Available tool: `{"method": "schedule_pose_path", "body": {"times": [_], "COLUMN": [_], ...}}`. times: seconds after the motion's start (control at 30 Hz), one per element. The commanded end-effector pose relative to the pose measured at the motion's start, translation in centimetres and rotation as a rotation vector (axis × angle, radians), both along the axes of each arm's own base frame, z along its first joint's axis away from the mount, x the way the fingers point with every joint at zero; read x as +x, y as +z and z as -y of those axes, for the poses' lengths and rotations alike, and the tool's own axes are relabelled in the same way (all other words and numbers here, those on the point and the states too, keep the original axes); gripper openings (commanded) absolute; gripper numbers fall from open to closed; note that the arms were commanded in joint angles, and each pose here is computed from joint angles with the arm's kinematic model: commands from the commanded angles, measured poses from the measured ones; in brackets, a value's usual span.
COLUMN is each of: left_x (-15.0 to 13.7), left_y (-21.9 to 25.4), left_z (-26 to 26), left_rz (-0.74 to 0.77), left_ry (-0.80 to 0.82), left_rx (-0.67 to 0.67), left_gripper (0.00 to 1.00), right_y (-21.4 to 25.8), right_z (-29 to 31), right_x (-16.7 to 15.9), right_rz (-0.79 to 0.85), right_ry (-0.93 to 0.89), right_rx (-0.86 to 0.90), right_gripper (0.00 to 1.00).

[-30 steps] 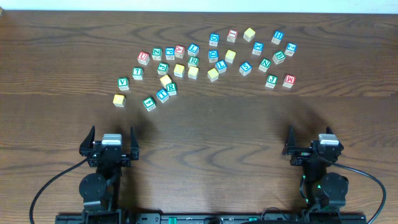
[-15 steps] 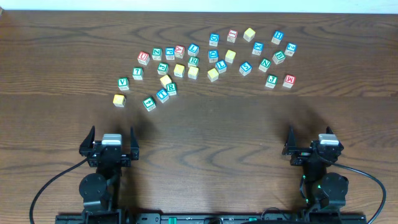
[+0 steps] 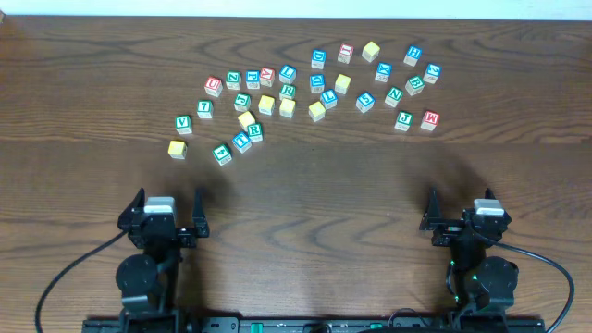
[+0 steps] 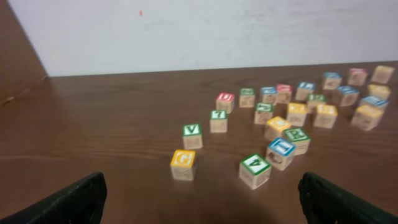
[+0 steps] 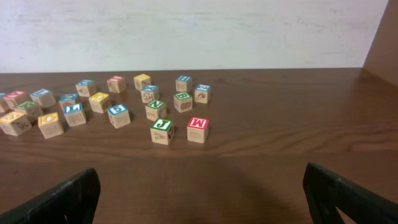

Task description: Spell out ROBOT

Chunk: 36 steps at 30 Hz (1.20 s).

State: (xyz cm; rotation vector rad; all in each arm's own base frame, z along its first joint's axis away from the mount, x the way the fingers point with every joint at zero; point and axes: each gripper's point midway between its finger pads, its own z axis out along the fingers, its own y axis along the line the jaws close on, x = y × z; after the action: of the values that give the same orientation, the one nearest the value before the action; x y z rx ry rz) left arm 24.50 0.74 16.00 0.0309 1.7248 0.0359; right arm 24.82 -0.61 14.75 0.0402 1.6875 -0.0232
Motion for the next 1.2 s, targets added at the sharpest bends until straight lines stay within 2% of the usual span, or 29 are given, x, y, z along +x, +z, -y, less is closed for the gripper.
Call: {"method": "schedule_pose_path", "body": {"times": [0.0,0.2,0.3,0.53,0.7,0.87,0.97,1.17], "left_x": [0.3,3.3,5.6,10.7,13.5,15.0,16.0,15.7], "left_y": [4.5,8.3,9.9,11.6,12.8,11.8,10.2,7.0], "left_z": [1.2,3.0,3.9,4.1,5.8,7.7,8.9,11.6], "left_rz": [0.038,-0.073,-0.178,-0.505,-0.69,-0.866,-0.914,-1.051], "left_ry": [-0.067,-0.175,-0.232,-0.228,-0.274,-0.305,-0.327,-0.333], "left_rx": [-0.042,-0.142,-0.176,-0.244,-0.228,-0.236,-0.232,-0.318], "left_gripper": [0.98,0.98,0.98,0.98,0.98,0.98,0.97,0.98], "right_y": [-0.1,-0.1,-0.1,-0.1,-0.1,-0.1,-0.1,-0.1], "right_z": [0.1,0.1,0.1,0.1,0.1,0.1,0.1,0.1], "right_x": [0.0,0.0,0.0,0.0,0.0,0.0,0.0,0.0], "right_rz": [-0.001,-0.001,-0.001,-0.001,-0.001,-0.001,-0.001,-0.001], "right_ry": [-0.004,-0.004,-0.004,-0.004,-0.004,-0.004,-0.004,-0.004], "right_rx": [-0.008,-0.008,-0.008,-0.008,-0.008,-0.008,-0.008,-0.008], "right_gripper": [0.99,0.99,0.99,0.99,0.99,0.99,0.99,0.99]}}
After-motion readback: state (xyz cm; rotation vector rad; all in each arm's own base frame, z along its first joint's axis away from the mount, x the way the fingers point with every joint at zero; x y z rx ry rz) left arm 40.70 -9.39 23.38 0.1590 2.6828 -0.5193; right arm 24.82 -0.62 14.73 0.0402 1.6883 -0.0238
